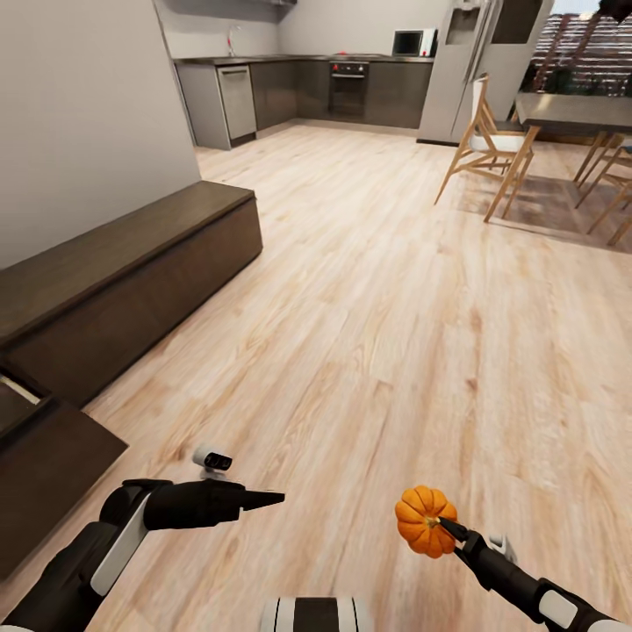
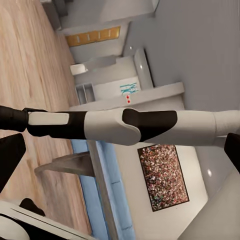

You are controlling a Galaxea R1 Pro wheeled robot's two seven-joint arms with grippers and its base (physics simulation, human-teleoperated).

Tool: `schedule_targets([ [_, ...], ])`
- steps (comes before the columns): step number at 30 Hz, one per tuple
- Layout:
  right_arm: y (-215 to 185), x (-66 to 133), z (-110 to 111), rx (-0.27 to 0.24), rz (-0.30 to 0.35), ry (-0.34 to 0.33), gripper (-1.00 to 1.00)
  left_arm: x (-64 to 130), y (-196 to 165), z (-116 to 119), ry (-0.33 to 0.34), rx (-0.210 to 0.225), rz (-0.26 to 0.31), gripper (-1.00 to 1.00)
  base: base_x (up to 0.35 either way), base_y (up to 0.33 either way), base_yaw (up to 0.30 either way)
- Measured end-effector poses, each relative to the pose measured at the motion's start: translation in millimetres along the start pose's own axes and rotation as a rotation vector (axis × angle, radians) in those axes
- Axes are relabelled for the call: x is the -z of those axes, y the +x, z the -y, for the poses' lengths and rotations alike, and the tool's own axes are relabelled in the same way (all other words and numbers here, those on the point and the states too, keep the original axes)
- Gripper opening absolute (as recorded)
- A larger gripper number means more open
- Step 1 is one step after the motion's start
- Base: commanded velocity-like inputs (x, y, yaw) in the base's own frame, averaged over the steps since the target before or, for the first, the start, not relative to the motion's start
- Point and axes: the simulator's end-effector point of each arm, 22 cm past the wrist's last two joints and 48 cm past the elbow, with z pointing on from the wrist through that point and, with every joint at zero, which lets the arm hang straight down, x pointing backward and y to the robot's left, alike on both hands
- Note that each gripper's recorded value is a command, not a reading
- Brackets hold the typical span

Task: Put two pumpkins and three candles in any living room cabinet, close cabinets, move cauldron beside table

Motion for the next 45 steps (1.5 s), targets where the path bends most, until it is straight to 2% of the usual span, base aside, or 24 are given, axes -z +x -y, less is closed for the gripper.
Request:
schedule_targets([
  [6,-4,2.6,-10,0.013,0.008,-0.014,-1.00,-3.6,-1,11,0.006,-0.025,-0.003,1.00,-0.340,0.000,0.265],
  [39,-4,2.2,-8,0.015,0.010,-0.005,-1.00,-2.7,-4,15,0.023,-0.028,0.006,1.00,-0.318,-0.003,0.275],
  [45,-5,2.3,-9,0.011,0.013,-0.006,-1.00,-2.6,-4,15,0.025,-0.029,0.007,1.00,-0.112,0.000,0.275],
])
